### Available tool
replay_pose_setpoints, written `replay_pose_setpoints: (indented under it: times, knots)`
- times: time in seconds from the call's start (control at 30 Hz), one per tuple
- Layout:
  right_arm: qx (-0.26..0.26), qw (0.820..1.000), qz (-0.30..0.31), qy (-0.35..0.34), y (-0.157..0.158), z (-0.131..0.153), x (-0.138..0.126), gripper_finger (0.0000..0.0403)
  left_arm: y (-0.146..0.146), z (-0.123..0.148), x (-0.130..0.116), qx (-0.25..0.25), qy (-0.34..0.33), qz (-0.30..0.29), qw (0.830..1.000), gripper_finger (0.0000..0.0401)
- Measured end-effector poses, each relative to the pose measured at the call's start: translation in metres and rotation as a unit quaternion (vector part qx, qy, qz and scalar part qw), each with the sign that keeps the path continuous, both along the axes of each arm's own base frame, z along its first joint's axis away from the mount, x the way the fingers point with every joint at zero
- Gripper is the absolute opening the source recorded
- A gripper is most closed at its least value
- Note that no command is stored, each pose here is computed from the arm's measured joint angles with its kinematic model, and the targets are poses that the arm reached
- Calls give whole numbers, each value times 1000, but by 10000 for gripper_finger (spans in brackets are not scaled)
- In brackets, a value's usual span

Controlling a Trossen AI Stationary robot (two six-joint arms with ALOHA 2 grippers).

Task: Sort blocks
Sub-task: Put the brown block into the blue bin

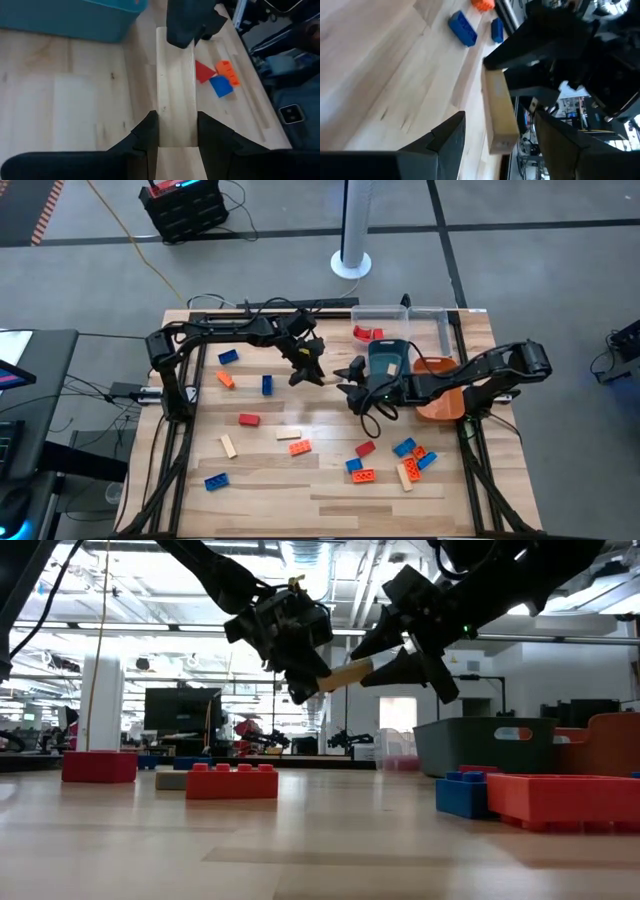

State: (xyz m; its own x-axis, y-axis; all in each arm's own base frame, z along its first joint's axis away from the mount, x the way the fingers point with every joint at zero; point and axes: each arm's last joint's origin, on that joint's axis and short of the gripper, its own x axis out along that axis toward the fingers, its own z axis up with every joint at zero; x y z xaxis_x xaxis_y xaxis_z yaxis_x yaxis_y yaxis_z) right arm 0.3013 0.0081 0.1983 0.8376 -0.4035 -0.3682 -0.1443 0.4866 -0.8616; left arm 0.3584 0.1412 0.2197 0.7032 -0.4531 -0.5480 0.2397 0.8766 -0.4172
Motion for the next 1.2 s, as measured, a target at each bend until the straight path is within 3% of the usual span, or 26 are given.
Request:
replay_pose_setpoints:
  times: [0.23,0.4,0.6,1.03,1.2]
  knots:
    - [16,1000,-4,-13,0,1,1,215,-9,1,4,-7,-10,-18,1000,100]
    - [34,999,-11,-17,0,0,0,134,-13,2,6,-4,-15,-25,1000,102]
    - [38,999,4,-5,10,4,2,31,-14,3,7,-2,-20,-29,999,156]
    - [48,993,-43,101,15,21,2,40,-4,3,-1,66,17,19,997,244]
    - [78,978,-110,161,7,36,-16,40,-4,8,-15,99,72,49,991,269]
